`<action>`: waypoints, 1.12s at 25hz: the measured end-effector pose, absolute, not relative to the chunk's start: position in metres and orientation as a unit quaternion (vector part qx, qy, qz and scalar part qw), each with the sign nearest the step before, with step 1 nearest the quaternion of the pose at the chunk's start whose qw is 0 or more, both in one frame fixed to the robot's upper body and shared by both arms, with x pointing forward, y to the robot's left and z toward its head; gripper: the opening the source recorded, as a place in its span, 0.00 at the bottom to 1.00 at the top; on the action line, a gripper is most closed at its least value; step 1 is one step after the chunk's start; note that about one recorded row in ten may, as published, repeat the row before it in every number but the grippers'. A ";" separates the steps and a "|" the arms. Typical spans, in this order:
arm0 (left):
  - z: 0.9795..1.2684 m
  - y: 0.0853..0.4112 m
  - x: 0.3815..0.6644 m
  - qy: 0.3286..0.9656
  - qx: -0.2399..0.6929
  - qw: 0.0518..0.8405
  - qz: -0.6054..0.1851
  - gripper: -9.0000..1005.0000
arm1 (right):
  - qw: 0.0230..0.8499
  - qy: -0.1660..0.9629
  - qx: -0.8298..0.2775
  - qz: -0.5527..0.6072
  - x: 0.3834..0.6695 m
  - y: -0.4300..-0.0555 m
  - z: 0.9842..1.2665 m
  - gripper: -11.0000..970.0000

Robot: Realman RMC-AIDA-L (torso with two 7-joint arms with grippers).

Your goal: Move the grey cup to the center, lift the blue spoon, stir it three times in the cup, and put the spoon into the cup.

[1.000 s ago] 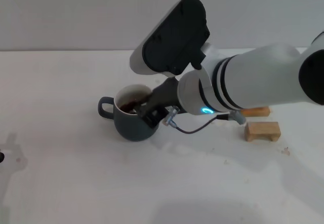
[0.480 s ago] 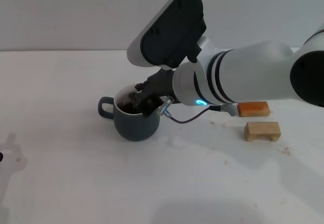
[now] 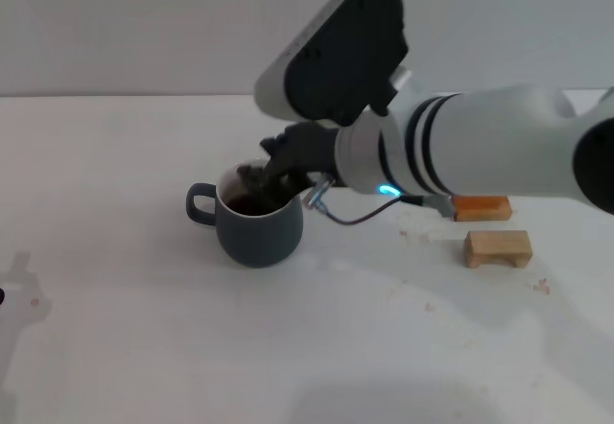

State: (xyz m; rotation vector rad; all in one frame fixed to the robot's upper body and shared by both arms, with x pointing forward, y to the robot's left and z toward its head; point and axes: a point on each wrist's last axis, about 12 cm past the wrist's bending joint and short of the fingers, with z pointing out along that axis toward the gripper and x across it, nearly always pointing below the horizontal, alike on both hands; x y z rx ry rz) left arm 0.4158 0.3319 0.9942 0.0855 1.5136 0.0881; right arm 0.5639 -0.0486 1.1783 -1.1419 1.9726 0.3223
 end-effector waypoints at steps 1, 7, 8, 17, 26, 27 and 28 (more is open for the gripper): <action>0.994 0.332 0.416 0.686 0.039 0.725 0.040 0.01 | 0.414 0.781 -0.450 0.126 0.564 -0.050 1.179 0.33; 0.994 0.332 0.415 0.686 0.041 0.725 0.040 0.01 | 0.558 0.721 -0.405 0.069 0.562 -0.087 1.192 0.38; 0.994 0.332 0.415 0.687 0.041 0.725 0.040 0.01 | 0.591 0.704 -0.388 0.069 0.558 -0.095 1.195 0.38; 0.993 0.333 0.413 0.688 0.041 0.723 0.040 0.01 | 0.766 0.587 -0.260 0.016 0.510 -0.164 1.159 0.42; 0.993 0.334 0.411 0.689 0.039 0.722 0.042 0.01 | 0.804 0.587 -0.080 -0.053 0.474 -0.244 1.083 0.46; 0.993 0.334 0.411 0.690 0.039 0.722 0.042 0.01 | 0.806 0.586 -0.054 -0.063 0.469 -0.252 1.077 0.46; 0.993 0.334 0.412 0.689 0.037 0.722 0.044 0.01 | 0.806 0.587 -0.029 -0.072 0.463 -0.260 1.070 0.47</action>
